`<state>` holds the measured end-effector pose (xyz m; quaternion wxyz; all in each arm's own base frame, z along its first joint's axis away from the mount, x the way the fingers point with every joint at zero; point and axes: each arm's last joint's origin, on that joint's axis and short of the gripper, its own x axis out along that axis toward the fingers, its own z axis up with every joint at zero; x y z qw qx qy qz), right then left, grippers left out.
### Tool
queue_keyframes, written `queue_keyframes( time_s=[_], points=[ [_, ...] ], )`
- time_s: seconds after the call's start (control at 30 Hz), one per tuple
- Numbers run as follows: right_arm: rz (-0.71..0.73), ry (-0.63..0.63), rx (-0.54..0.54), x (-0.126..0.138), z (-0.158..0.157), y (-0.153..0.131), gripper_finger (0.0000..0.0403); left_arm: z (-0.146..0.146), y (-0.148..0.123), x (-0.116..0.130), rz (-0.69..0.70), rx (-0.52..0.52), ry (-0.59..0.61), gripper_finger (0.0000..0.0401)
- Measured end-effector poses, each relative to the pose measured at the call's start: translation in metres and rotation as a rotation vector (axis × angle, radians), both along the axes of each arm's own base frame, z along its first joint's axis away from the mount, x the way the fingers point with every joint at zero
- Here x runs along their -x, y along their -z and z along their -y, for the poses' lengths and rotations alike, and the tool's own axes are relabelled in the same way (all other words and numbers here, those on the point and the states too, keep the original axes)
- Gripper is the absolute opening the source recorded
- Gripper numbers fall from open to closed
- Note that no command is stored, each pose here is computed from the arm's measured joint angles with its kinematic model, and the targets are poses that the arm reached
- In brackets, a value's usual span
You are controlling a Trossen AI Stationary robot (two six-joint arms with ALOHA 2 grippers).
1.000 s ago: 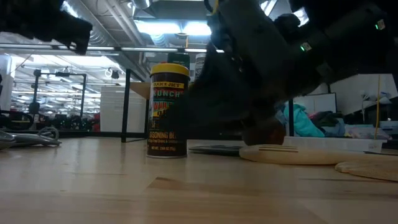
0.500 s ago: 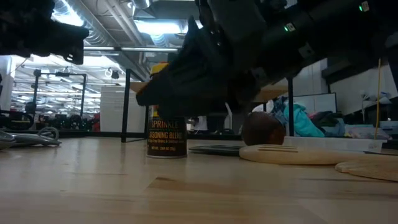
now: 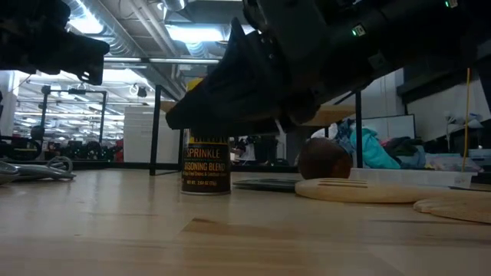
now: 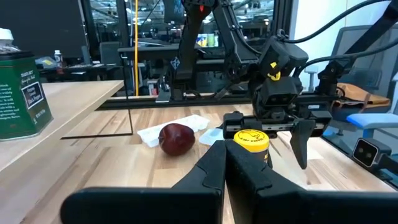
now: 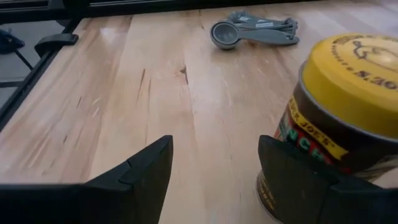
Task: Shelf spices
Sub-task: Put the yellow seasoning bottle on the shelf
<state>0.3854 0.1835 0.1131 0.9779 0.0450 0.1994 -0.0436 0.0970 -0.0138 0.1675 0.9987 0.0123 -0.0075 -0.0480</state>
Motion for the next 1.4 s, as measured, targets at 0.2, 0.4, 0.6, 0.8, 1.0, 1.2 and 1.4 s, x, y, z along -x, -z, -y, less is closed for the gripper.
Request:
queue_keyframes(
  time_s=[0.2,0.4,0.6,0.8,1.0,1.2,1.4],
  points=[
    [-0.009,0.017,-0.058,0.003,-0.005,0.001,0.0244,0.000,0.000,0.000,0.000,0.000,0.000,0.0001],
    [-0.035,-0.008,-0.008,0.026,-0.029,-0.021,0.0244,0.000,0.000,0.000,0.000,0.000,0.000,0.0001],
    [-0.012,0.174,0.221,0.050,-0.042,-0.032,0.0244,0.000,0.000,0.000,0.000,0.000,0.000,0.0001],
    [-0.094,0.279,0.285,0.050,-0.022,-0.024,0.0244,0.000,0.000,0.000,-0.001,0.000,0.000,0.0001],
    [-0.102,0.313,0.203,0.043,0.011,-0.008,0.0244,0.000,0.000,0.000,-0.001,0.000,0.000,0.0001],
    [0.001,0.198,0.069,0.045,0.028,0.001,0.0244,0.000,0.000,0.000,-0.001,0.000,0.000,0.0001],
    [0.075,0.092,0.002,0.048,0.036,0.003,0.0244,0.000,0.000,0.000,-0.001,0.001,0.000,0.0001]
  ],
)
